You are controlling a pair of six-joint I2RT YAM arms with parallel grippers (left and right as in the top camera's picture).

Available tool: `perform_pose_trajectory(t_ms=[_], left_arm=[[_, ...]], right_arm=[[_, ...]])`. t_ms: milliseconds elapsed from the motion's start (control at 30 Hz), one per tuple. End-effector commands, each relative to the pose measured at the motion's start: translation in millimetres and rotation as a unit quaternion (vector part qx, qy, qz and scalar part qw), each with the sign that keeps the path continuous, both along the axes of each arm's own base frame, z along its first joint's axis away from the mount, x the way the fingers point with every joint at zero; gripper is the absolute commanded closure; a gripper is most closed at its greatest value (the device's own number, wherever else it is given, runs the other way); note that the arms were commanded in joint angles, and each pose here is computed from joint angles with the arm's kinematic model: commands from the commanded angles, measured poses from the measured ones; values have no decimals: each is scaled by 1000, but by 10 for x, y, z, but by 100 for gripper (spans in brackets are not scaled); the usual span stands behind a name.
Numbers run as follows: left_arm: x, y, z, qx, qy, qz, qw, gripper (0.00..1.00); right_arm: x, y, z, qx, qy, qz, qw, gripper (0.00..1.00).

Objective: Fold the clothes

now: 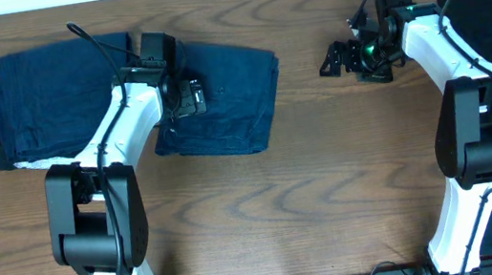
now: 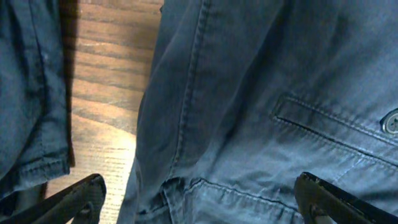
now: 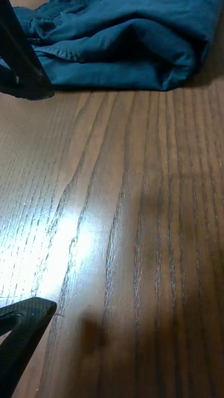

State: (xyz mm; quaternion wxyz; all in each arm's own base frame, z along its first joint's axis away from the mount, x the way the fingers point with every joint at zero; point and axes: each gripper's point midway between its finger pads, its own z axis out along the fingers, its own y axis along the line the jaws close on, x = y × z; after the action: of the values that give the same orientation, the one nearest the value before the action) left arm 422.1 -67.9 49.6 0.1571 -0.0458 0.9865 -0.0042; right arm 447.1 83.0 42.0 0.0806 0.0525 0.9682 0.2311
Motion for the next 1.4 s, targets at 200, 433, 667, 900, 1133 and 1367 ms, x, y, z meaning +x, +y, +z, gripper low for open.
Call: perform_pose_trajectory(t_ms=[200,433,667,900,1133,1367], left_arm=[[36,116,-338,23,27,2,999,2],[9,141,-397,21,36,5,999,2],[-112,-25,-523,-27,59,-3,998,2],[-195,-12,-767,-23,89,-2,996,2],[-258,-95,-782,-47,104,-8,993,4],[-325,-219,-773,-83,119,-15,989,22]], right_arm=[[49,7,124,-2,-19,6,1000,1],[49,7,124,-2,-19,6,1000,1],[49,7,124,-2,-19,6,1000,1],[49,9,124,-2,-19,6,1000,1],[49,9,124,-2,-19,6,1000,1],[49,8,124,-2,-19,6,1000,1]])
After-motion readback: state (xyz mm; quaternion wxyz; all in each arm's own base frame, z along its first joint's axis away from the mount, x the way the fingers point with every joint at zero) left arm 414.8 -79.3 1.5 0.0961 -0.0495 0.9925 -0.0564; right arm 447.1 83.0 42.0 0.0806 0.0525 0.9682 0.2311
